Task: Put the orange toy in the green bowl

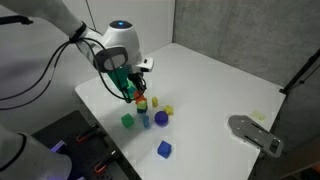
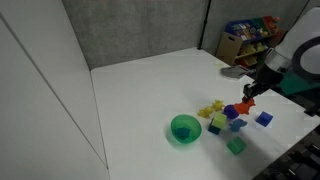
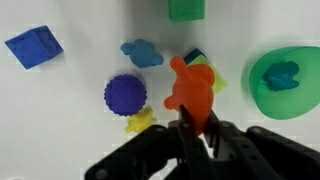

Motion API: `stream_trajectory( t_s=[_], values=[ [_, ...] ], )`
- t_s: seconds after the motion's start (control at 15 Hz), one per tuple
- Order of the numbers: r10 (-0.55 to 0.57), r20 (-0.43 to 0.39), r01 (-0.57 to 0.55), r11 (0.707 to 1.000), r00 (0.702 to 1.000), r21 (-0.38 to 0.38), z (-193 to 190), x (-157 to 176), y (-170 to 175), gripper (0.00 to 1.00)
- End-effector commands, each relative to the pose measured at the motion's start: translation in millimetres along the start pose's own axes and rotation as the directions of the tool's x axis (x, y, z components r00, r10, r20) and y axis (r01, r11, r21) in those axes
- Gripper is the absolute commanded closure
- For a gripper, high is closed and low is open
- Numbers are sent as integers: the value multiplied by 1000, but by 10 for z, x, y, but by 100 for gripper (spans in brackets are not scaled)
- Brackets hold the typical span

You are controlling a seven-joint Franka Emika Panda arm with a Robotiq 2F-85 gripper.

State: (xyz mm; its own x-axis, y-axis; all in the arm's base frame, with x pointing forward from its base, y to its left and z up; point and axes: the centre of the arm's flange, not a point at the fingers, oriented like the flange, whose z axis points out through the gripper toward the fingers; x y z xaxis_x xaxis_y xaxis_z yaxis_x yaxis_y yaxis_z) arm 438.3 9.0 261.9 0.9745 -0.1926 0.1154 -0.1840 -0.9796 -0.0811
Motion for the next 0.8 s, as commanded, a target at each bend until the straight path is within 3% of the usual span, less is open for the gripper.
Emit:
stream_trajectory(
  t_s=[0.0,0.27,0.53,0.6,0.73],
  values=[
    [-137,17,137,990,990,38,56,135,-178,95],
    [-284,15,283,958,959,41,142,213,-338,95],
    [-448,5,448,893,894,49,198,264,-432,96],
    [-460,6,459,887,888,49,205,266,-445,96],
    [-406,13,405,912,914,60,177,274,-430,95]
  ],
)
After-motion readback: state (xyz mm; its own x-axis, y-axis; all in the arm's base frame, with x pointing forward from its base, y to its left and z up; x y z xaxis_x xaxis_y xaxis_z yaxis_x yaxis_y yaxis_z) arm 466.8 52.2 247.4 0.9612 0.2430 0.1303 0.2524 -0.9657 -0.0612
